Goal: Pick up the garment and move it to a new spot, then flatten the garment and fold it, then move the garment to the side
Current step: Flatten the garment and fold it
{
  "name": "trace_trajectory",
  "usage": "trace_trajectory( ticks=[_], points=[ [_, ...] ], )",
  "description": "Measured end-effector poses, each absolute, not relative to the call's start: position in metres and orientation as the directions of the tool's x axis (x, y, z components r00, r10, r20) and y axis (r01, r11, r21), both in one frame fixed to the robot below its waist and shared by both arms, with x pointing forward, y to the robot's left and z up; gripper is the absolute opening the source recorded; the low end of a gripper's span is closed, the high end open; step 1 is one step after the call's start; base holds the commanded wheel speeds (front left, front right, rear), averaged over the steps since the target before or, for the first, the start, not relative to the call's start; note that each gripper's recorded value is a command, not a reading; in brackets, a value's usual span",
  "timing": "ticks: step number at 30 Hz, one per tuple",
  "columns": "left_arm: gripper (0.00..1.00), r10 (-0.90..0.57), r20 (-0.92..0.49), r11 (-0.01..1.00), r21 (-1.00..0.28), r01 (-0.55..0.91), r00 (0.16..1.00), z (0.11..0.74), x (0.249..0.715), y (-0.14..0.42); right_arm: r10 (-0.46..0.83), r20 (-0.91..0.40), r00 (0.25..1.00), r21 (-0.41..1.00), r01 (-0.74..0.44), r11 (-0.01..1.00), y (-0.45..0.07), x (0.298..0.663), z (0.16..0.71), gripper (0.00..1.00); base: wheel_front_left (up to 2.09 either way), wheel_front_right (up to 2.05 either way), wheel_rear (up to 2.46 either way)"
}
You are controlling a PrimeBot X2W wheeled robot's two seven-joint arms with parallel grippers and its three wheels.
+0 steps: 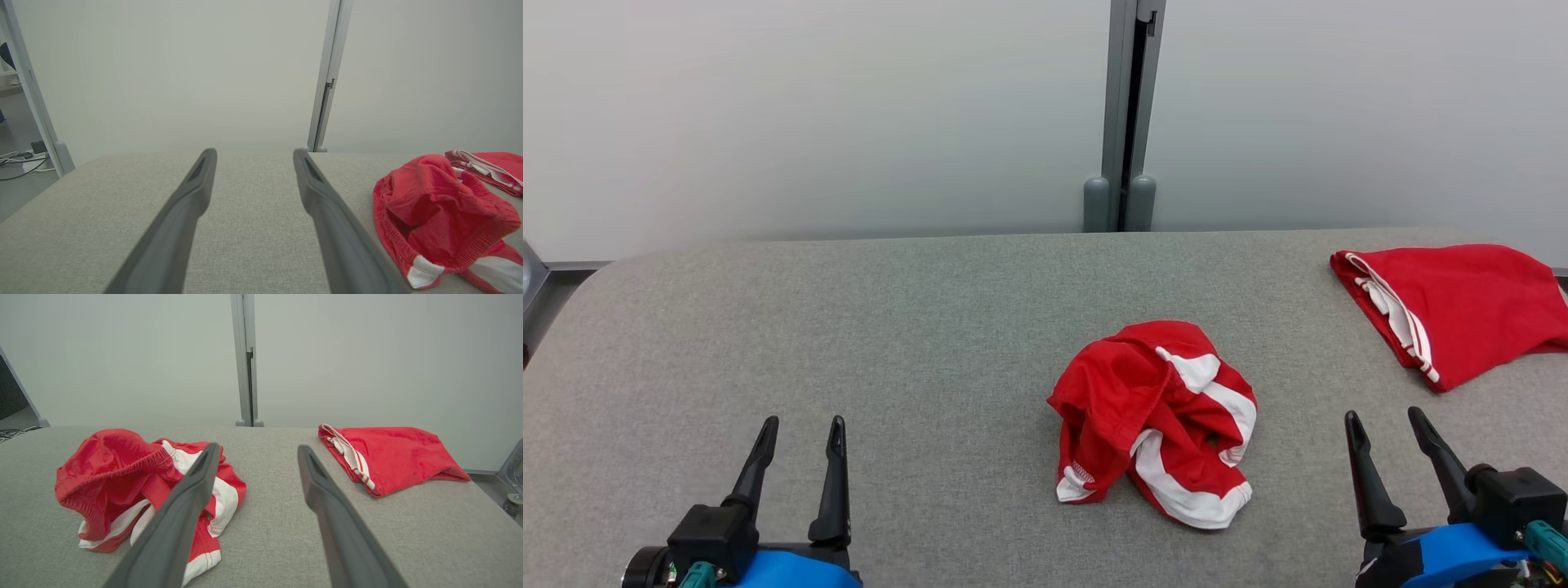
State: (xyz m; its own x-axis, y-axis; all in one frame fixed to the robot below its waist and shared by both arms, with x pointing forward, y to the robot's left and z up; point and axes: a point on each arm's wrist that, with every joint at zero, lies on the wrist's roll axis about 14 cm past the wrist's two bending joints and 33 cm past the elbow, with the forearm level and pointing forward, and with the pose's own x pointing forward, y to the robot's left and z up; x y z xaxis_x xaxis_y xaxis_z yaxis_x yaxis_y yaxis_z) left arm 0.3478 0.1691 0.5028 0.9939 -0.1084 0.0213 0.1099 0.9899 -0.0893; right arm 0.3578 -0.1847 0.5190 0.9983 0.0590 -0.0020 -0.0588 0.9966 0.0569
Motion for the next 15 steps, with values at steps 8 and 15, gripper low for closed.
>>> trace_trajectory(
  ticks=[8,15],
  points=[
    [1.00,-0.103,-0.021,0.989,-0.109,0.100,0.994,0.491,0.343,0.169,0.051,-0.023,0.998,0.065,-0.049,0.997,-0.187,0.355,0.512,1.00,0.00,0.00,0.00],
    [1.00,-0.086,-0.056,0.990,-0.120,0.079,0.995,0.484,0.341,0.173,0.058,-0.034,0.998,0.074,-0.055,0.996,-0.184,0.356,0.508,1.00,0.00,0.00,0.00]
  ],
)
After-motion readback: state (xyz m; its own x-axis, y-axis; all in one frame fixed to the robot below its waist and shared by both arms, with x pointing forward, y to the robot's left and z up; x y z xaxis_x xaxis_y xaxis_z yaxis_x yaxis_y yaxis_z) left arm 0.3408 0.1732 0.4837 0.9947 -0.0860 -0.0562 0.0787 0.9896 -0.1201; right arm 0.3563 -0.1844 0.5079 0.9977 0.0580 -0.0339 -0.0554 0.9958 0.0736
